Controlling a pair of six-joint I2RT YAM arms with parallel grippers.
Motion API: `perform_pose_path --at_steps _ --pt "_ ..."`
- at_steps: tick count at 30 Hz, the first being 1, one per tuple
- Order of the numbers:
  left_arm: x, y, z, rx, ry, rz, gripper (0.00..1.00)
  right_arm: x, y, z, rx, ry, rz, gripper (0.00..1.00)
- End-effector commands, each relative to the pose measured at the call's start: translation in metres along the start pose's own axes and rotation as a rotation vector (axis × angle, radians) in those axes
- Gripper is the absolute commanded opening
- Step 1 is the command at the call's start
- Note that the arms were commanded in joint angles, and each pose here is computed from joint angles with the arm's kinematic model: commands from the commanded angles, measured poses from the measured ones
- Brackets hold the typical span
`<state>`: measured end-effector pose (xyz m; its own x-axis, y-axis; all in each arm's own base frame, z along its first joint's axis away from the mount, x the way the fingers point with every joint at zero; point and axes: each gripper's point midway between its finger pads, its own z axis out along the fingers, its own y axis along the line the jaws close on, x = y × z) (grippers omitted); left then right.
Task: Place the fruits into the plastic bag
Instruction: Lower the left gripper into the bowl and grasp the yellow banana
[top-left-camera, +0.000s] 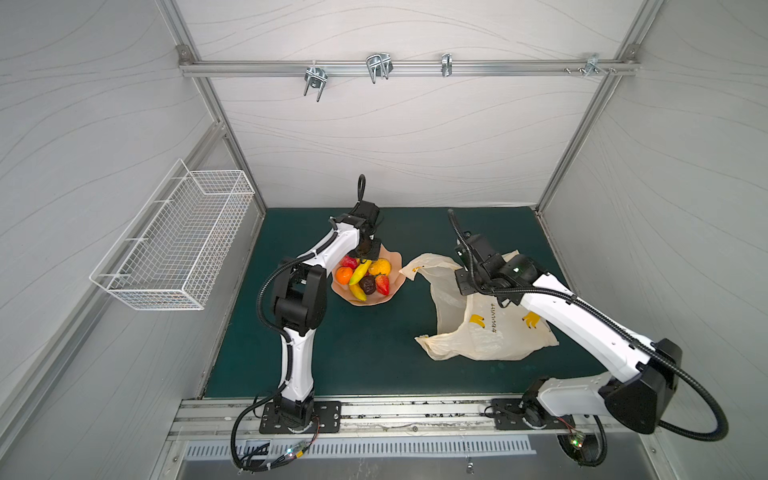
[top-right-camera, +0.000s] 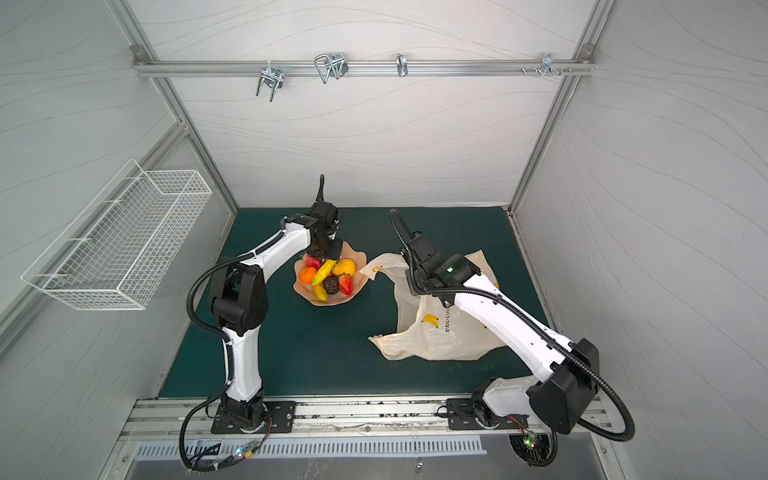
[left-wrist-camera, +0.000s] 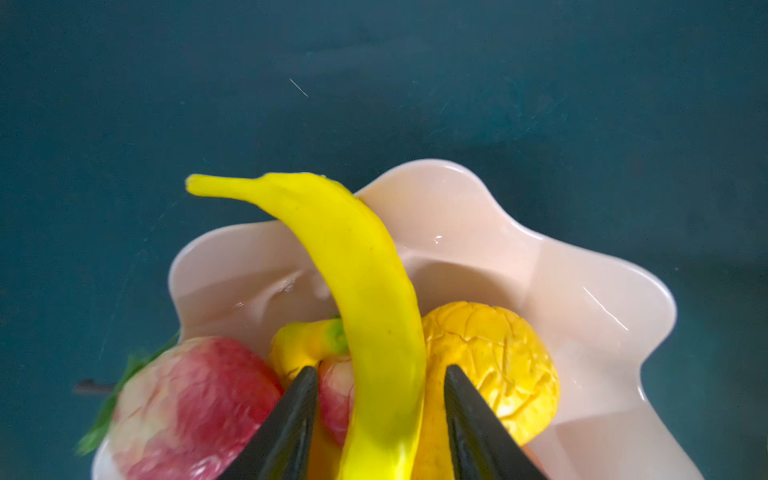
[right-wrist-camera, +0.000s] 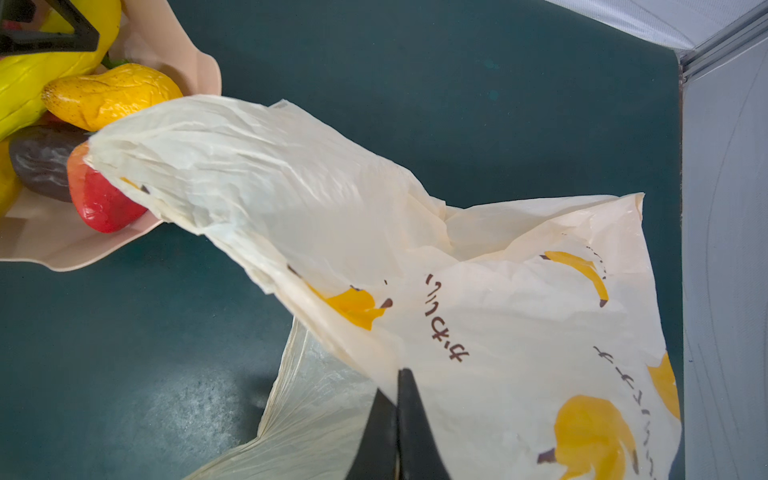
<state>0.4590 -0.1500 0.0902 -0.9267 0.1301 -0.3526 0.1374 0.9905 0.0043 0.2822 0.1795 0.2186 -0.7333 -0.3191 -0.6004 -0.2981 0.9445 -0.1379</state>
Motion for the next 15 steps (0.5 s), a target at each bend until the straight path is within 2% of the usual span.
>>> perform_pose_path --at_steps 1,7,15 --pt "-0.010 -0.003 0.003 -0.016 -0.016 -0.001 0.50 0.003 0.001 -0.006 -0.014 0.001 0.009 0.00" --pt "-0.003 -0.001 0.013 -0.041 0.014 0.013 0.40 0.001 0.000 -0.008 -0.011 -0.005 0.010 0.00" --pt "-0.006 0.000 -0.014 -0.034 -0.031 0.031 0.26 0.001 0.001 -0.006 -0.010 0.000 0.009 0.00"
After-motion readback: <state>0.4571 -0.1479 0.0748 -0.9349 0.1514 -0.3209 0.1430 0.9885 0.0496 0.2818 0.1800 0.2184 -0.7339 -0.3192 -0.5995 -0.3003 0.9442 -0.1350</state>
